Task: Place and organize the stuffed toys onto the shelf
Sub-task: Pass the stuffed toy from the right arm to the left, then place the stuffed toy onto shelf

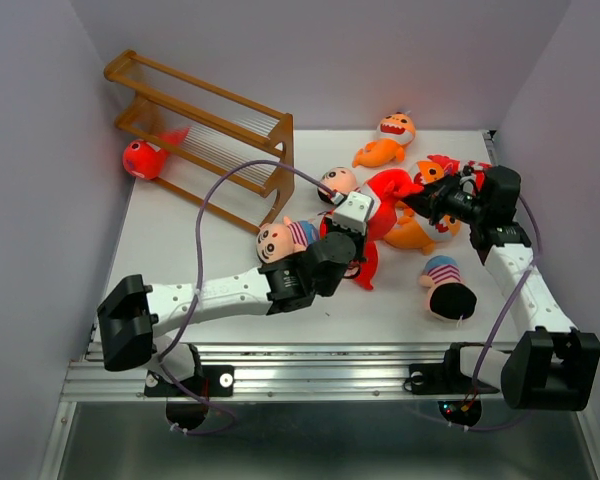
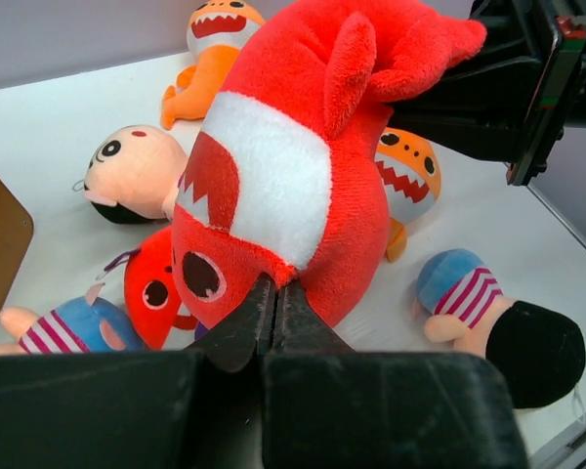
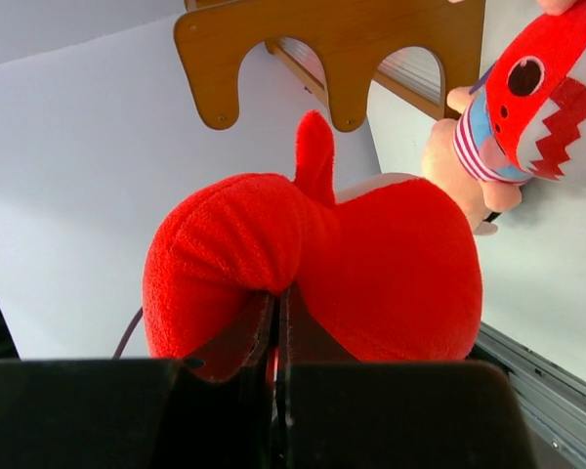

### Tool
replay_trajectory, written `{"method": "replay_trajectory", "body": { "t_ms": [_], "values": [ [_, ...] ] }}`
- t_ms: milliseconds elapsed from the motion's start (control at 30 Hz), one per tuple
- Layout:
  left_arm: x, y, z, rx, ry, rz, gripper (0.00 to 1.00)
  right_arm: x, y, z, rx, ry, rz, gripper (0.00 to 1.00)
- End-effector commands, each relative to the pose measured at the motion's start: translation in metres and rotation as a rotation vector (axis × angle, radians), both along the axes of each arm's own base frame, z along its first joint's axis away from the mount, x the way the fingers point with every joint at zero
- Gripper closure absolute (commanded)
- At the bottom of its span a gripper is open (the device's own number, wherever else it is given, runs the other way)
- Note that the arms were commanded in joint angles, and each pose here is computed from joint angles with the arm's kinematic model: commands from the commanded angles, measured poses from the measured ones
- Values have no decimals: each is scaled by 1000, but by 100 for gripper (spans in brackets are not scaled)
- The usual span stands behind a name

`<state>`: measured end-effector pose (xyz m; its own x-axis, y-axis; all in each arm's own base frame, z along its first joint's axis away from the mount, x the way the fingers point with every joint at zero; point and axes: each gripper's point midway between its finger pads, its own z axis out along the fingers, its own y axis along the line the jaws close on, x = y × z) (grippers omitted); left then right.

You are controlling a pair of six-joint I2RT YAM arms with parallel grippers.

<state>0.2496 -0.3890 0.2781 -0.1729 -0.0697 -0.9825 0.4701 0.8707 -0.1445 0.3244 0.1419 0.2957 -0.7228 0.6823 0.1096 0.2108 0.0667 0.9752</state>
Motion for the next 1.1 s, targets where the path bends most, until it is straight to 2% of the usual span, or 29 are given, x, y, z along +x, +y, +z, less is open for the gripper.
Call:
{"method": "replay_trajectory", "body": {
  "t_ms": [0,67,100,200,233,300,333,400,500,567,600,667,700,800,933,1067],
  "values": [
    [0,19,46,-125,-68,-11,100,-8,1,16,3,-84,23,99],
    [0,24,54,-148,-72,-17,100,-9,1,16,-1,-90,24,95],
    [2,27,53,-155,-65,-18,100,-9,1,16,-9,-99,28,86],
    [-1,32,55,-164,-56,-47,100,-11,2,17,-23,-123,41,76],
    [0,34,55,-167,-50,-49,100,-11,2,19,-28,-136,45,68],
    [-5,37,54,-158,-40,-79,100,-12,3,20,-41,-154,53,59],
    [-5,38,53,-154,-37,-88,100,-12,0,21,-51,-172,46,51],
    [-9,43,54,-153,-36,-109,100,-13,0,23,-61,-191,54,42],
    [-16,50,50,-123,-21,-143,100,-16,1,27,-94,-249,79,27],
    [-18,59,54,-119,-27,-147,100,-17,-1,31,-120,-296,88,23],
    [-20,63,49,-98,-16,-154,100,-21,1,33,-156,-358,120,14],
    [-22,70,48,-81,-11,-162,100,-25,3,37,-198,-438,159,8],
    [-25,78,46,-60,-6,-172,100,-31,5,40,-249,-540,211,5],
    [-28,98,41,-7,10,-172,100,-39,5,42,-337,-713,289,0],
    [-34,129,38,62,29,-161,100,-48,3,29,-398,-830,354,0],
    [-34,170,47,136,9,-116,100,-51,3,4,-450,-884,379,0]
  ]
}}
